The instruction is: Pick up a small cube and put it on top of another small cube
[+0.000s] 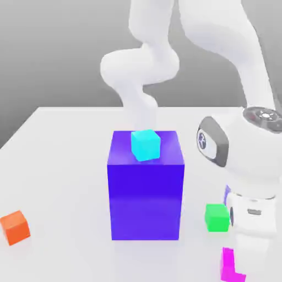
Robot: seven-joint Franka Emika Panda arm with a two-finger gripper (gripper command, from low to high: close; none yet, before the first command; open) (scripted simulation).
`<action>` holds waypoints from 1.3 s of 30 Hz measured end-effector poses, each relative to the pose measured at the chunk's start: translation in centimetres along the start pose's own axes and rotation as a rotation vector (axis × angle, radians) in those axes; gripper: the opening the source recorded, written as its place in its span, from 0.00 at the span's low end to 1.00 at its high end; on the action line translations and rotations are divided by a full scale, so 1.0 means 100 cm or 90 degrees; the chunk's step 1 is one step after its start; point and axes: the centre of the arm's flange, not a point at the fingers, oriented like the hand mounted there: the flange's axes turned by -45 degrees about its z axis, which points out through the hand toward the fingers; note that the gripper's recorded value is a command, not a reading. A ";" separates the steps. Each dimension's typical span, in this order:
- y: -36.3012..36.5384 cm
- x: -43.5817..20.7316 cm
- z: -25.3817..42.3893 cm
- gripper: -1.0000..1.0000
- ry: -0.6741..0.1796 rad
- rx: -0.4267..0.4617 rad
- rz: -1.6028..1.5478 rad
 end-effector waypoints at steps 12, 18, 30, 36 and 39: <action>0.000 0.000 -0.042 0.00 -0.001 0.001 -0.001; -0.045 -0.010 -0.089 0.00 -0.018 -0.013 -0.224; -0.141 -0.027 -0.091 0.00 0.003 0.001 -0.637; -0.141 -0.028 -0.053 0.00 0.003 0.001 -0.638; -0.142 -0.030 -0.041 1.00 0.001 0.002 -0.637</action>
